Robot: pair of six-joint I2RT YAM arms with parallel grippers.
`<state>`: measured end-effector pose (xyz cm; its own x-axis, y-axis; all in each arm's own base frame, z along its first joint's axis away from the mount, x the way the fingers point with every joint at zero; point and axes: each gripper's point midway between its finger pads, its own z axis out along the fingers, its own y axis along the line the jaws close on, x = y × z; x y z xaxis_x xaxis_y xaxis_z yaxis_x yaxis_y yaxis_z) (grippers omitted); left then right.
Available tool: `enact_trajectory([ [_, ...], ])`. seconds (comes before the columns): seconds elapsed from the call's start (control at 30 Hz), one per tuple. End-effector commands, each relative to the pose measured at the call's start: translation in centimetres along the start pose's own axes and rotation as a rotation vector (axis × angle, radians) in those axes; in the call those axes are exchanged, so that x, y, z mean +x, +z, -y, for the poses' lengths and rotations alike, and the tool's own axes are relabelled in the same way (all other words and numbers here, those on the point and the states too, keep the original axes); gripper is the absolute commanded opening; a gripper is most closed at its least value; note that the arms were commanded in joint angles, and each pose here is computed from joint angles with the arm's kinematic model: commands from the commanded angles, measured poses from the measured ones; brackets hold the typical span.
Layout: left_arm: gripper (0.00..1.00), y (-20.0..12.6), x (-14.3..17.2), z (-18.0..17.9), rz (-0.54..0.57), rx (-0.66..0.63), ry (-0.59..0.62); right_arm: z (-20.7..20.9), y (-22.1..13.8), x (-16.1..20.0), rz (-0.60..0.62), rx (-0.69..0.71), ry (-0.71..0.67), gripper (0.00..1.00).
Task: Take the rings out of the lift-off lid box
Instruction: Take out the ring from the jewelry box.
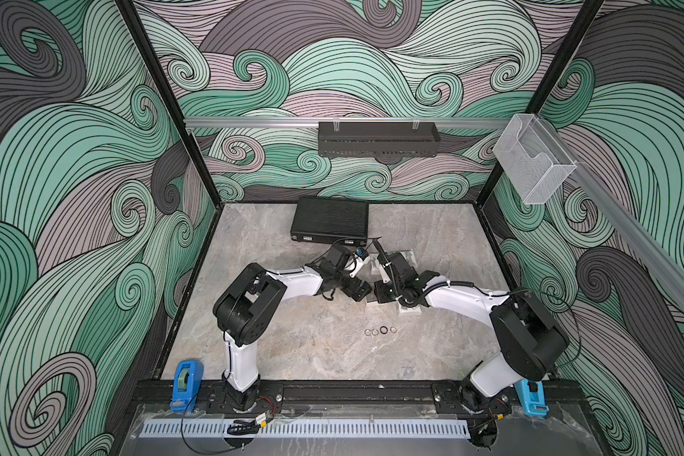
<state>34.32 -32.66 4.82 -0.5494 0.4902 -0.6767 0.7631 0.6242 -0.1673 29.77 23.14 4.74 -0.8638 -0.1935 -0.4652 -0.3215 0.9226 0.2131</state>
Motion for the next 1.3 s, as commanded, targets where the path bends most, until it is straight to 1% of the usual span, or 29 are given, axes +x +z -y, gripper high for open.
enact_trajectory([
  [0.0,0.98,0.4,-0.7,0.1,-0.010,0.013,-0.009,0.2,-0.1,-1.3,0.032,0.022,0.003,0.25],
  [0.17,0.98,0.5,-0.5,-0.1,-0.037,0.004,-0.017,0.3,0.2,-1.4,0.022,0.031,0.001,0.24],
  [0.47,0.97,0.6,0.9,-0.4,-0.094,-0.017,-0.014,0.5,0.9,-1.0,0.003,0.041,0.002,0.23],
  [0.9,0.97,1.4,1.1,-1.2,-0.143,-0.047,-0.032,0.5,1.3,-0.9,-0.011,0.046,0.000,0.22],
  [1.27,0.97,1.7,0.9,-1.6,-0.159,-0.062,-0.038,0.5,1.8,-0.7,-0.032,0.047,-0.004,0.23],
])
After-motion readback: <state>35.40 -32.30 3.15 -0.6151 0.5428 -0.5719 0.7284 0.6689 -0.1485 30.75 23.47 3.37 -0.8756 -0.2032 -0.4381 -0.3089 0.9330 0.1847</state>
